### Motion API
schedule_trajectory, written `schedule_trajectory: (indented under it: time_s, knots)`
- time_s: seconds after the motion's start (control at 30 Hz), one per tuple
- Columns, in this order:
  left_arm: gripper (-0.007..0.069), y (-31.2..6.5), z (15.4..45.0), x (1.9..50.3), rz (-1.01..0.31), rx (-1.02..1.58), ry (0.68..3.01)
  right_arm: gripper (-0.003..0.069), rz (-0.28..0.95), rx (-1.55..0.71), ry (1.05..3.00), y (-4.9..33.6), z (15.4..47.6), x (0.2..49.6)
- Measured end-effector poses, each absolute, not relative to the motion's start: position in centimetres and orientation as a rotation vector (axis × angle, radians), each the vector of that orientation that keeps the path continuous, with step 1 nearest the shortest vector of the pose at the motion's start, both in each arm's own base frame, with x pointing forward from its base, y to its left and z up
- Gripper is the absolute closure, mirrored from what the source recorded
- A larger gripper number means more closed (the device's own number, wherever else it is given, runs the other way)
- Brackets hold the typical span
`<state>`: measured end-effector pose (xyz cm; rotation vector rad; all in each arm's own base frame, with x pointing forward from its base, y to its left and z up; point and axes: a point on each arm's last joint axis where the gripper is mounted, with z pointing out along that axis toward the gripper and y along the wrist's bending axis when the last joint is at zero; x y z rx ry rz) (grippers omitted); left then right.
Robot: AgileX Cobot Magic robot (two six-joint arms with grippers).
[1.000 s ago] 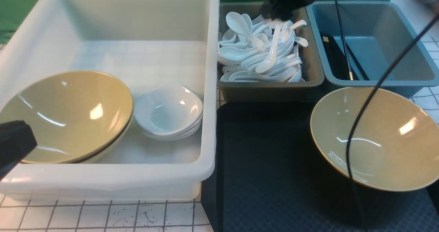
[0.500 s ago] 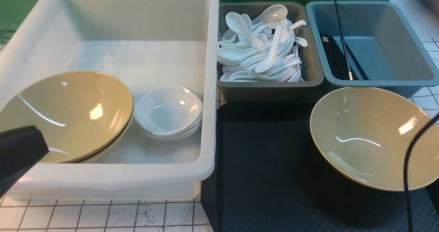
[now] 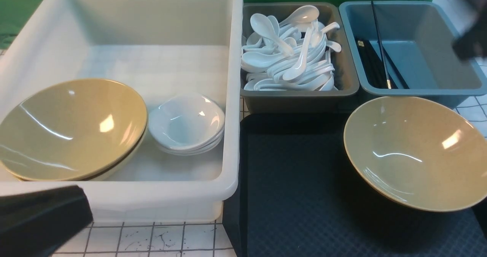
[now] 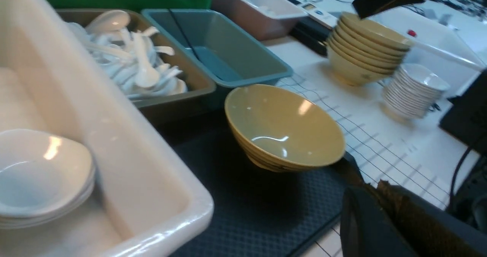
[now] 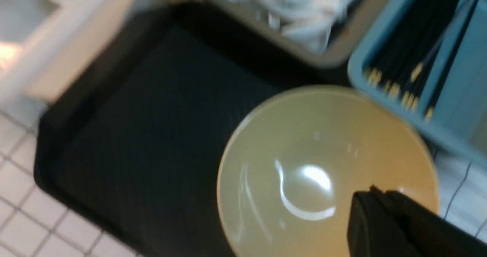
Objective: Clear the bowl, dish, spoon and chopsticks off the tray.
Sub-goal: Use the right arm to grab the yellow noodle bowl
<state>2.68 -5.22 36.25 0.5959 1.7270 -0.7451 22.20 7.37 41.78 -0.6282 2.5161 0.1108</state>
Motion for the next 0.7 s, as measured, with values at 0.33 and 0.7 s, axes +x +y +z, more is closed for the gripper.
schedule_trajectory:
  time_s: [0.33, 0.7]
  knots:
    - [0.0626, -5.5, 36.4, 2.5, -0.782, 0.616, 1.703, 0.0412, 0.099, -0.835, 2.821, 9.3, 31.4, 20.8]
    - [0.0626, -5.5, 36.4, 2.4, -0.781, 0.619, 1.704, 0.0106, 0.114, -0.972, 2.708, 13.7, 25.8, 24.6]
